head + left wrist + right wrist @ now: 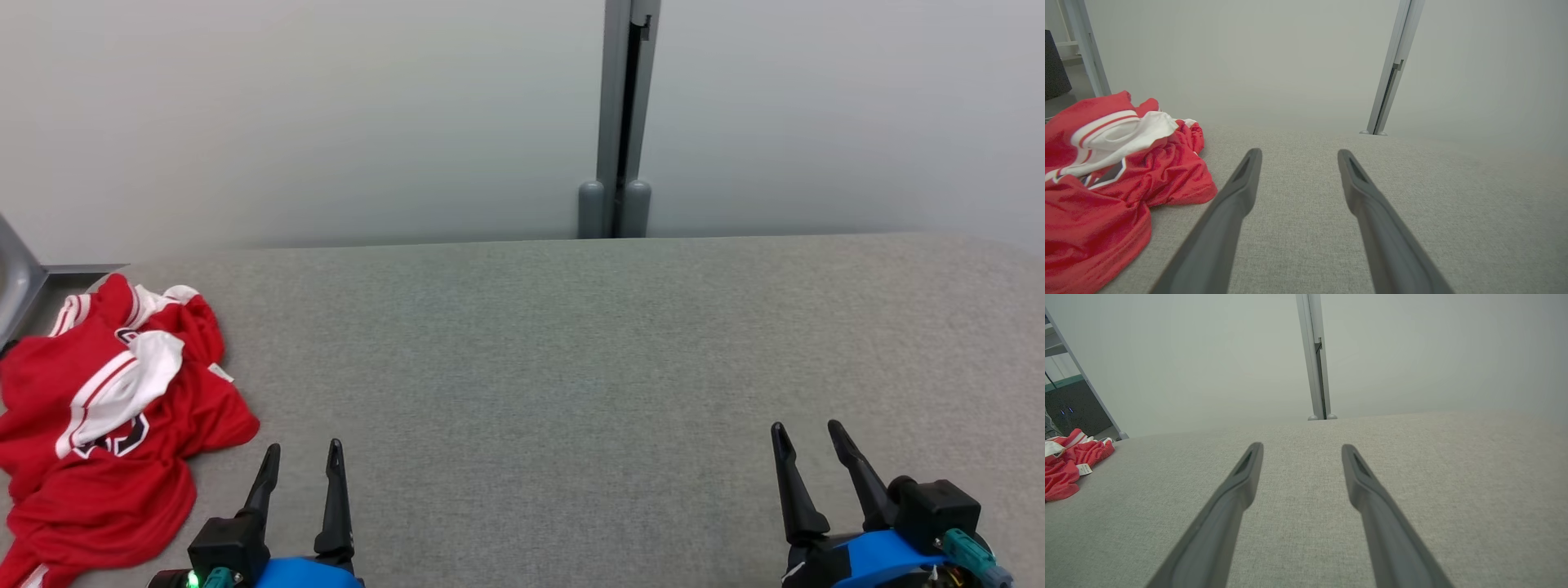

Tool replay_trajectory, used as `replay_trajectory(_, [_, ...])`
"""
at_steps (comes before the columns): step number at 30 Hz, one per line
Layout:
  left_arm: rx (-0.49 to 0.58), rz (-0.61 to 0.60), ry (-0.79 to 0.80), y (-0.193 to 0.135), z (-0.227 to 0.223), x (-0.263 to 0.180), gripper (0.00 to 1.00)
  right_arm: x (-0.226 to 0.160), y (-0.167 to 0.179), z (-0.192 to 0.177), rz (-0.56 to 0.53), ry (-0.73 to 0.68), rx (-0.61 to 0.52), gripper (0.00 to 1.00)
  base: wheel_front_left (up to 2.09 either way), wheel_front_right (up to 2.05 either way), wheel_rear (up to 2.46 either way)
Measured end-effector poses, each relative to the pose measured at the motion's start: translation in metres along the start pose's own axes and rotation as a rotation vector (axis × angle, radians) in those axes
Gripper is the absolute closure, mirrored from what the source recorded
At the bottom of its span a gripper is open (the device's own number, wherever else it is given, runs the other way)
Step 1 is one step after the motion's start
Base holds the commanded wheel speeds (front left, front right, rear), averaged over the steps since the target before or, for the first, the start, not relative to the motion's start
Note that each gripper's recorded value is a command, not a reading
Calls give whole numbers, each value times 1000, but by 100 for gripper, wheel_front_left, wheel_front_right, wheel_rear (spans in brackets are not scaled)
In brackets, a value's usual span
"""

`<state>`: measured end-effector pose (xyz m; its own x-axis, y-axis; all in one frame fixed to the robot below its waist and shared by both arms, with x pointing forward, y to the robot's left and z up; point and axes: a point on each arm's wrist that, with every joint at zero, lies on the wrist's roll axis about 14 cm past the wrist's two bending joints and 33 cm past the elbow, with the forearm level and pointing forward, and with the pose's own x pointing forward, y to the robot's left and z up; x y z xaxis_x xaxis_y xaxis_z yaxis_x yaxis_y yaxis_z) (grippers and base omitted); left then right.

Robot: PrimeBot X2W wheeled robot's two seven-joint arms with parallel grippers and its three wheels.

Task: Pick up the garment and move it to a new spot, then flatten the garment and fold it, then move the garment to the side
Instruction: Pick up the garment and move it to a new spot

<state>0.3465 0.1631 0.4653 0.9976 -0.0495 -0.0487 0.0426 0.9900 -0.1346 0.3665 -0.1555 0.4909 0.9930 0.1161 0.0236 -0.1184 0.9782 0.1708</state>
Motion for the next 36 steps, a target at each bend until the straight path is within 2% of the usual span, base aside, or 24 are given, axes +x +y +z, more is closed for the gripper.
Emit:
replay_trajectory(6, [-2,86,-34,26,9,-17,0,13,24,-1,75,3,-1,0,0,0,0])
replay_trajectory(15, [1,281,-67,84,15,-63,0,35,86,-11,255,36,6,0,0,0,0])
replay_trajectory(22, [0,408,-66,115,14,-96,0,45,126,-24,366,73,12,0,0,0,0])
replay_trajectory(28, [-6,461,-54,125,10,-111,0,48,142,-35,412,102,8,0,0,0,0])
replay_trajectory(36, [-5,467,-46,127,9,-112,0,49,141,-38,411,110,6,0,0,0,0])
